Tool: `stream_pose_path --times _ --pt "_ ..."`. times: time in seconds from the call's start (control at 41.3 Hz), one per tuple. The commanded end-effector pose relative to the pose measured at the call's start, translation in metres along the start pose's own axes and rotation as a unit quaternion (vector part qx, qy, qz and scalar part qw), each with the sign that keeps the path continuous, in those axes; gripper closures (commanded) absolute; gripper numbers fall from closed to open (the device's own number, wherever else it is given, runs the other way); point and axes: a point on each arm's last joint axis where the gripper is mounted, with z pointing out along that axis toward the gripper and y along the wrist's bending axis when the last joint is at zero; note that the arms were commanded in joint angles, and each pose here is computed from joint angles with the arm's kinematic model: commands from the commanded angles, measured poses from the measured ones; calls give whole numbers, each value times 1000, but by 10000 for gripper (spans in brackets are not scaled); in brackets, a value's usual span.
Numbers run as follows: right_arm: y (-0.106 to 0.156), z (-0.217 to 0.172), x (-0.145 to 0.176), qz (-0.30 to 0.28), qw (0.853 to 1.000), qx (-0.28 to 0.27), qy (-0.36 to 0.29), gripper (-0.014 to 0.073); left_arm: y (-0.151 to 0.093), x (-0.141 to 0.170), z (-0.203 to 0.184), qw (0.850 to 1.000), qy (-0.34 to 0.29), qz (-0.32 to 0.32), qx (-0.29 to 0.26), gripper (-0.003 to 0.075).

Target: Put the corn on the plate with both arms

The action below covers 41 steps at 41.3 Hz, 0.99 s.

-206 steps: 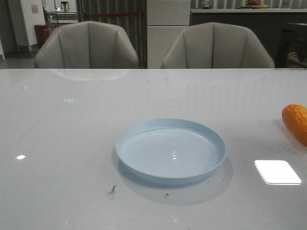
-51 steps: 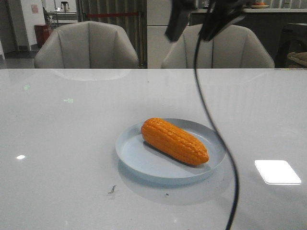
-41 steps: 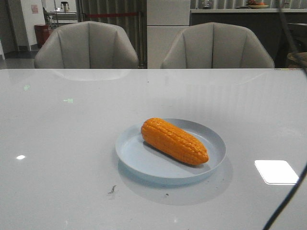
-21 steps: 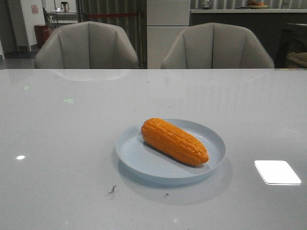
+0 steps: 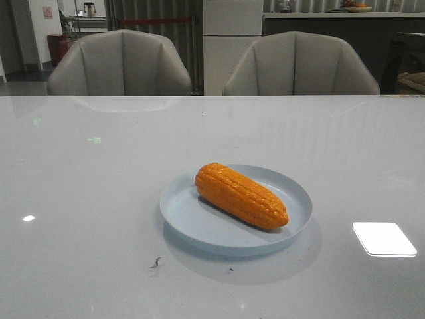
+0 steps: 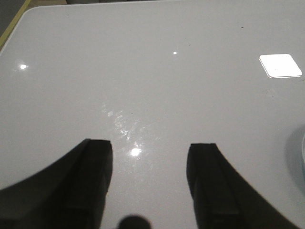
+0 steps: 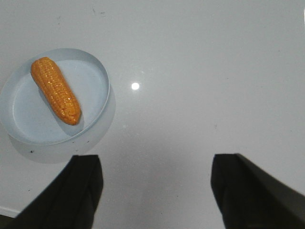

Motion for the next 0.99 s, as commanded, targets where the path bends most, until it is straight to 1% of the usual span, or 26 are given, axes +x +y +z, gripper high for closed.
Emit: stream_pose_path --times 0.0,0.145,0.218,0.291,0.509,0.606,0.969 --pt "2 -6 -10 -2 999 -3 -36 13 2 -18 -6 998 -59 -5 -10 301" --pt "2 -6 -10 -2 999 -3 -36 13 2 -17 -6 998 -57 -5 -9 305" --pt "2 -6 -10 -2 999 -3 -36 13 2 -17 -6 998 -57 -5 -9 334" --pt "2 -6 -10 -2 999 -3 -36 13 2 -17 -6 998 -57 -5 -9 384" --pt "2 -6 -10 -2 999 -3 -36 13 2 -17 -6 998 -57 -5 -9 575" --pt "2 -6 -10 -2 999 -3 -36 13 2 -17 -6 998 -57 -5 -9 629" --pt "2 -6 -10 -2 999 -3 -36 13 2 -17 -6 998 -57 -5 -9 626"
